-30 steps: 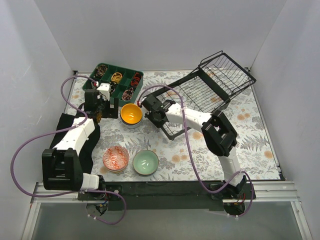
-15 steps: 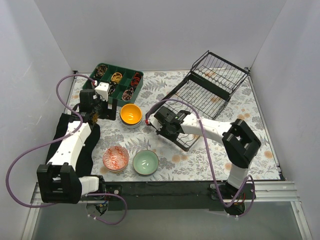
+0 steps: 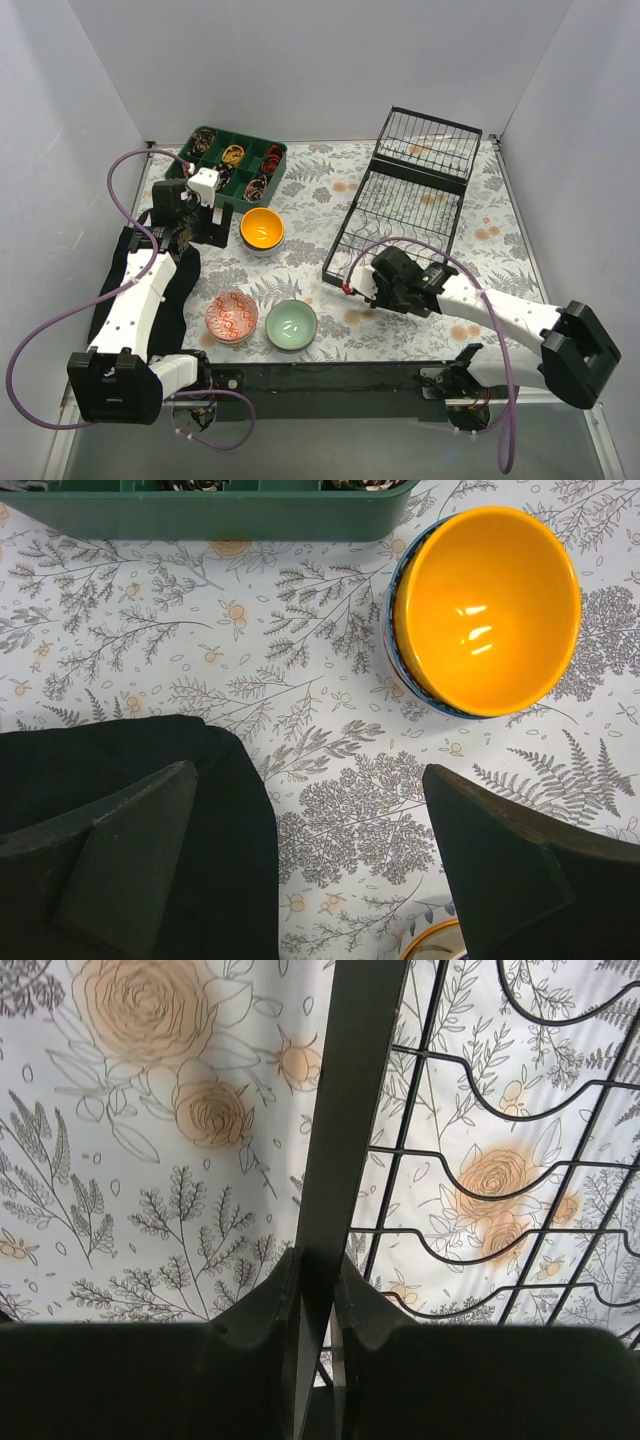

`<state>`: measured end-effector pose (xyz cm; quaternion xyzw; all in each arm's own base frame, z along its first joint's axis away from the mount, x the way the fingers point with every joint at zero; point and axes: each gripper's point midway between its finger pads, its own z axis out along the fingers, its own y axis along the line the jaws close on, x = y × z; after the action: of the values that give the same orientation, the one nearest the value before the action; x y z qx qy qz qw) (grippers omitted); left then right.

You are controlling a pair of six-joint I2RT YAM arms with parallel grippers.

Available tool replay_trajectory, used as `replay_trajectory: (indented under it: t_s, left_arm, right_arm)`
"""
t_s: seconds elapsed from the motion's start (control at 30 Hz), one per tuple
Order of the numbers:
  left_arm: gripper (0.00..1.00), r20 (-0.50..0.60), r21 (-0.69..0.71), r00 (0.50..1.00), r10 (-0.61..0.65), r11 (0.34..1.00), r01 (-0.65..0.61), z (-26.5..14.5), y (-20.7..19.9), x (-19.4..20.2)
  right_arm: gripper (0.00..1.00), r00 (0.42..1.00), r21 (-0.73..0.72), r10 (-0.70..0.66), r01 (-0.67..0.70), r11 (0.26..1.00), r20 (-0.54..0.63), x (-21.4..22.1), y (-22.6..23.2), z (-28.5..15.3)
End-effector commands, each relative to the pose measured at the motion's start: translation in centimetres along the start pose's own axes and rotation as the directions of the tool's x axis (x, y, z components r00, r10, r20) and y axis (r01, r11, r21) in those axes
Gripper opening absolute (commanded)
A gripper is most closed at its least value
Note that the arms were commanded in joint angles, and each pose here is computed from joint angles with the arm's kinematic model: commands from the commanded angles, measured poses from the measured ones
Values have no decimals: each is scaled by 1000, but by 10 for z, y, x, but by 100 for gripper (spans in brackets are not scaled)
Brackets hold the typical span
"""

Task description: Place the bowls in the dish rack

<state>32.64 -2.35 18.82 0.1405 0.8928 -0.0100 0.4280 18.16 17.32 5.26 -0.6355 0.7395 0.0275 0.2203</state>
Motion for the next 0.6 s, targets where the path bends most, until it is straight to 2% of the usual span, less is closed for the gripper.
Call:
replay_trajectory:
  t_s: [0.0,0.13,0.17,0.3,0.47,0.57]
  left_arm:
    - [98,28,29,999,24,999,-25,-8,-4,-11]
    - [98,39,42,999,22,999,-24,-12,-8,-10]
    - [98,43,43,999,24,999,-26,-13,-8,-11]
    - [98,41,70,998,41,997,-44,-13,-14,1]
    - [98,48,93,998,34,995,-39,-15,-20,4]
    - [98,48,100,998,31,994,-36,-15,-21,4]
  right_arm:
    - [1,968,-73,-246,243,967,-39,40,23,-5]
    - [1,910,-65,-415,414,908,6,55,30,-9]
    - [1,875,-47,-484,484,874,27,55,29,-12]
    - [1,814,-37,-578,580,814,62,63,37,-10]
    - [1,793,-65,-608,609,791,38,72,39,-6]
    - [1,810,-64,-586,586,808,25,70,34,-4]
